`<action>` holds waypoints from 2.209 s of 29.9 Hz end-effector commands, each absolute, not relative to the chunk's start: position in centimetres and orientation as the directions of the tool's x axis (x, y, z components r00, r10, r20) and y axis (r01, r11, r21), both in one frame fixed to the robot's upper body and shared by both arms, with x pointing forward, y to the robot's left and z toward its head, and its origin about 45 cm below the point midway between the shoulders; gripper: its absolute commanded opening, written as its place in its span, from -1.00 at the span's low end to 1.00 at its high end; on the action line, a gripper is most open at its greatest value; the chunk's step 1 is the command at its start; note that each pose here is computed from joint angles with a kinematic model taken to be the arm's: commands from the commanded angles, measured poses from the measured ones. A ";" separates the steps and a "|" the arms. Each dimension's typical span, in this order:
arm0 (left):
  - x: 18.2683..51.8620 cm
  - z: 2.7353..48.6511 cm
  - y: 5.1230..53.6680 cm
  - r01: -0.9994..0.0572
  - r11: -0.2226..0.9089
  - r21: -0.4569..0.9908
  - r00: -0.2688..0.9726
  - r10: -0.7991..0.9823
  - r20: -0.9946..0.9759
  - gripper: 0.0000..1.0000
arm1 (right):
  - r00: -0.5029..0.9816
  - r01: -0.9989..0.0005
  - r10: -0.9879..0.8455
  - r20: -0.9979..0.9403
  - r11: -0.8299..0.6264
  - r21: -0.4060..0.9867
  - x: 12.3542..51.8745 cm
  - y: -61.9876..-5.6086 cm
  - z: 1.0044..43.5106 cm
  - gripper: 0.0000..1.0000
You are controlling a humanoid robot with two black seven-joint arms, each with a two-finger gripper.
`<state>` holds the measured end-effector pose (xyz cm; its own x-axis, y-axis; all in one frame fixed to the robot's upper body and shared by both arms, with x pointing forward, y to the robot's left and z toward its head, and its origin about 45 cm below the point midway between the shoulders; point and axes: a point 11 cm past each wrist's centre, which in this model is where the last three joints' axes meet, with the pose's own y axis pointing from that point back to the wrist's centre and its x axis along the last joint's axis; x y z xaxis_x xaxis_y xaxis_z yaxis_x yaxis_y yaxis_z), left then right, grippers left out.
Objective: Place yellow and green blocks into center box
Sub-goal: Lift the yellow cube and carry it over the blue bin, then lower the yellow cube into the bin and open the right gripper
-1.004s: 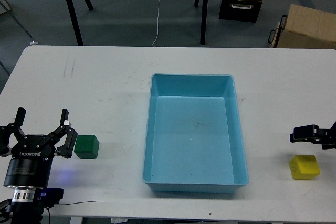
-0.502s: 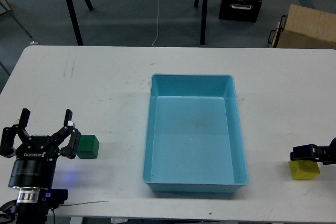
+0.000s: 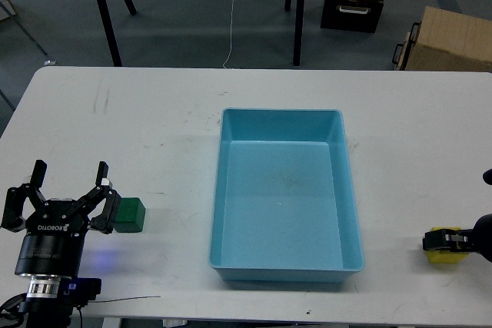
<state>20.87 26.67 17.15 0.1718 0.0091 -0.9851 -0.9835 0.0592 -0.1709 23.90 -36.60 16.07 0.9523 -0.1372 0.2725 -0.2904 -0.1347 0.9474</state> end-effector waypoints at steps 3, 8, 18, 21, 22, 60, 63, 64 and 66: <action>20.9 17.1 26.7 -0.984 0.058 -0.170 0.171 0.009 -0.985 1.00 | 0.936 -0.335 -0.163 0.312 -0.139 0.932 24.5 -36.4 16.5 -0.87; 20.9 17.1 26.7 -0.984 0.058 -0.170 0.171 0.009 -0.985 1.00 | 0.905 -0.415 -0.187 0.383 -0.184 0.891 26.6 -35.2 18.7 -1.00; 20.9 17.1 25.6 -0.981 0.088 -0.171 0.172 0.009 -0.985 1.00 | 0.792 -0.598 -0.548 0.268 -0.610 0.521 34.1 -27.1 35.1 -1.00; 20.9 17.1 25.6 -0.981 0.090 -0.171 0.172 0.013 -0.985 1.00 | 0.843 -0.525 -0.503 0.190 -0.694 0.492 34.3 -23.0 35.5 -1.00; 20.9 17.1 25.6 -0.981 0.090 -0.171 0.172 0.013 -0.985 1.00 | 0.859 -0.499 -0.480 0.178 -0.708 0.499 34.3 -21.7 34.8 -1.00; 21.1 16.6 25.2 -0.981 0.106 -0.160 0.164 0.030 -0.986 1.00 | 0.927 -0.327 0.071 0.368 -0.327 0.887 30.8 -12.7 15.8 -0.24; 21.0 16.5 25.2 -0.982 0.105 -0.157 0.161 0.030 -0.986 1.00 | 0.924 -0.336 0.067 0.377 -0.331 0.882 31.1 -12.6 16.2 0.18; 21.0 16.5 25.2 -0.982 0.105 -0.157 0.161 0.030 -0.986 1.00 | 0.922 -0.339 0.067 0.381 -0.333 0.880 31.3 -12.5 16.4 0.20; 21.0 16.5 25.2 -0.982 0.105 -0.156 0.160 0.030 -0.987 1.00 | 0.921 -0.343 0.064 0.384 -0.332 0.878 31.4 -12.5 16.5 0.30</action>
